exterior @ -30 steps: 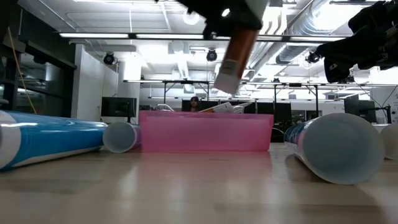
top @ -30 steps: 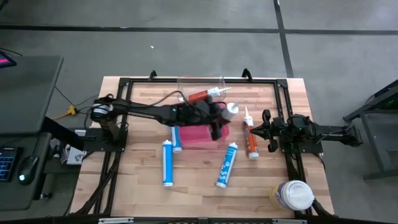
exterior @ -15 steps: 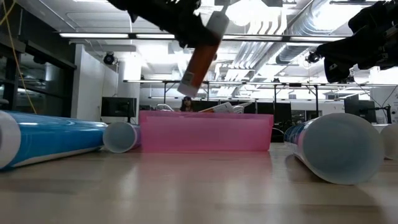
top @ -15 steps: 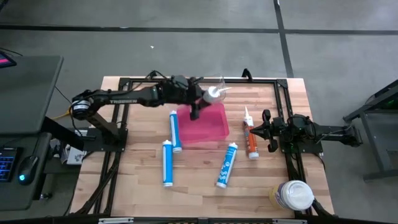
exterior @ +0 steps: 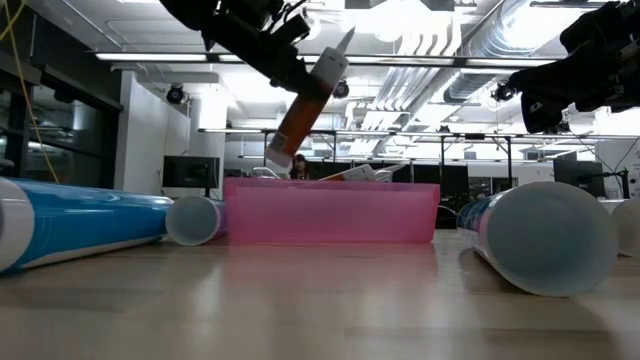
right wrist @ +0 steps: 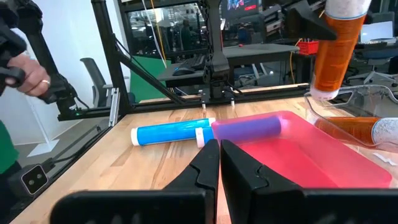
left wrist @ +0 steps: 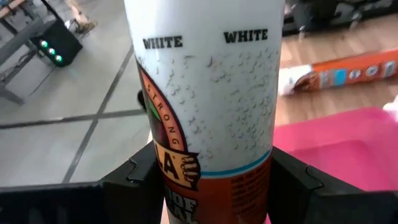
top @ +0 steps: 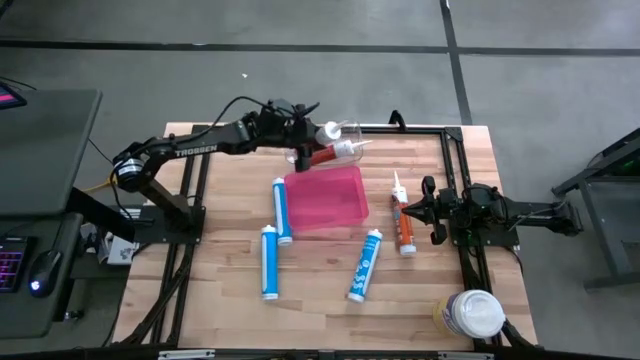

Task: Pick & place silicon tubes, Sealant and Lysol wipes
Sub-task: Put the bottom orange sealant into the transparent bin

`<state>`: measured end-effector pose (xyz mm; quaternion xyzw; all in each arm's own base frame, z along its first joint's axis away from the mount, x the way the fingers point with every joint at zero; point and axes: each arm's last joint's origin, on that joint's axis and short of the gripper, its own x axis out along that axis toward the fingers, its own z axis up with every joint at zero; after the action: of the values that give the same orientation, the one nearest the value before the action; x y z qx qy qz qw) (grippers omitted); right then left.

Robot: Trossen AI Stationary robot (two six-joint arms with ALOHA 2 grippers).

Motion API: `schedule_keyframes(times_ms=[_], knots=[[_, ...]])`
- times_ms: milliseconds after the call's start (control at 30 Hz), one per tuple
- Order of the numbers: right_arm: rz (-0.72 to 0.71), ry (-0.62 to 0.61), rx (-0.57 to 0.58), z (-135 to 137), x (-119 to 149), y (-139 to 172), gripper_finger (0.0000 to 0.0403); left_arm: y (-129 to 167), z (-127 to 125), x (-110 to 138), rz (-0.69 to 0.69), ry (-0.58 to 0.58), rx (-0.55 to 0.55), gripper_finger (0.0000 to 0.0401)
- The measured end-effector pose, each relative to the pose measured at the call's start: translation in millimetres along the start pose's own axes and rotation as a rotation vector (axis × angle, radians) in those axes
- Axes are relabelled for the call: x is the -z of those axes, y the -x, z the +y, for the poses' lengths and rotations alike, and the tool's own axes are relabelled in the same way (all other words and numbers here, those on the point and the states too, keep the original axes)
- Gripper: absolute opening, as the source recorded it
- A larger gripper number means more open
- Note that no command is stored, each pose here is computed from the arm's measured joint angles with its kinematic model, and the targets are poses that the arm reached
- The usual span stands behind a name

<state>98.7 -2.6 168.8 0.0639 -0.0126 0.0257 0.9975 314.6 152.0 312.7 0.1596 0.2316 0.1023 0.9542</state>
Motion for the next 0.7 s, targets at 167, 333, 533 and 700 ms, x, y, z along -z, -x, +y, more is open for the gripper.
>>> schedule_keyframes(times_ms=[167, 333, 533, 700], knots=[[0.000, 0.000, 0.000, 0.0, -0.1, 0.0, 0.0012, 8.6, 21.1, -3.3, 0.018, -0.024, -0.016, 0.0186], [-0.001, 0.000, 0.000, 0.0, -0.1, 0.0, 0.0012, 3.2, 37.2, 3.6, 0.057, 0.000, 0.006, 0.0186], [0.000, 0.000, 0.000, 0.0, 0.0, 0.0, 0.0012, -10.5, 57.3, 14.9, 0.098, 0.020, -0.025, 0.0186], [0.000, 0.000, 0.000, 0.0, 0.0, 0.0, 0.0012, -27.9, 66.5, 25.8, 0.138, 0.046, -0.025, 0.0186]])
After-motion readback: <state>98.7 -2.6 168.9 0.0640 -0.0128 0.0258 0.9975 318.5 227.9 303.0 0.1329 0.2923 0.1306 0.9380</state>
